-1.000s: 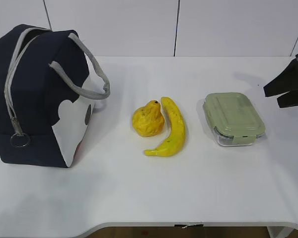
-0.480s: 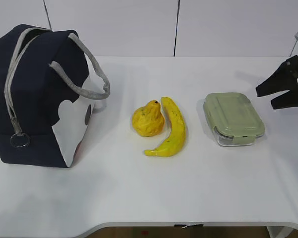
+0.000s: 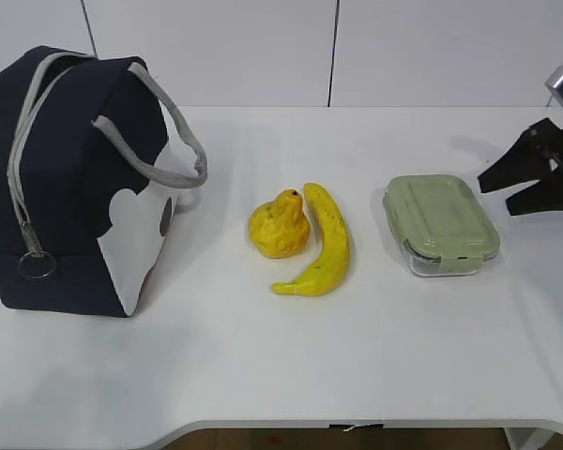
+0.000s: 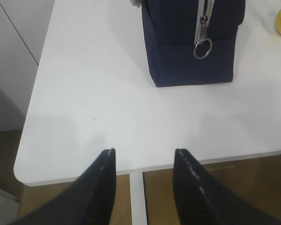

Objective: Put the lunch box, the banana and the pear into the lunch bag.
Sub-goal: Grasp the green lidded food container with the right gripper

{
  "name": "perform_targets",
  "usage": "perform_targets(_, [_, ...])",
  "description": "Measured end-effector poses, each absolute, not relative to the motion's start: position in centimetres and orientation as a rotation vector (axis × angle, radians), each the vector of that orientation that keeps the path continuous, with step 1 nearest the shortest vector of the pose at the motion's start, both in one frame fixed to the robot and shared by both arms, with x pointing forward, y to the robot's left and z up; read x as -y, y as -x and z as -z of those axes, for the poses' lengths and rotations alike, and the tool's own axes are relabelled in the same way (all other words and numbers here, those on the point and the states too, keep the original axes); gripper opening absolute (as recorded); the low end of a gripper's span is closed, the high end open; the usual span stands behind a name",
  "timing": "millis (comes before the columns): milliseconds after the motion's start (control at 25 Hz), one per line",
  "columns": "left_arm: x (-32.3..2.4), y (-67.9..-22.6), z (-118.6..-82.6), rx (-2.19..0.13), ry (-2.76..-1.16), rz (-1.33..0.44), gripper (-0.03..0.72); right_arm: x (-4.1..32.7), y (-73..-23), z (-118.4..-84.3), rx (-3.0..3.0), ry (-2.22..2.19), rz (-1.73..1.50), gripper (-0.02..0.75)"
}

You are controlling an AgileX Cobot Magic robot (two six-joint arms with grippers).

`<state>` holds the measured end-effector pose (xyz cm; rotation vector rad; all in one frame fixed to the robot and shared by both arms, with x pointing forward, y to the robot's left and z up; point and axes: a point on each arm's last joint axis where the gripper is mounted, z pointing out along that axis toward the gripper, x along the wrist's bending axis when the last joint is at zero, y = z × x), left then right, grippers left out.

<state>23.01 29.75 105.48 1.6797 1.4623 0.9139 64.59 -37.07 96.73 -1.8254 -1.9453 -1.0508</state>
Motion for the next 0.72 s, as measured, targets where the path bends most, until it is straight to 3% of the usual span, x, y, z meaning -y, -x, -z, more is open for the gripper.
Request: perform_targets(720, [-29.8,-23.0,-105.5,-1.462,-1.680,-0.914,0.308,37.0,-65.5,-92.7,1.797,1.834,1.045,0.580])
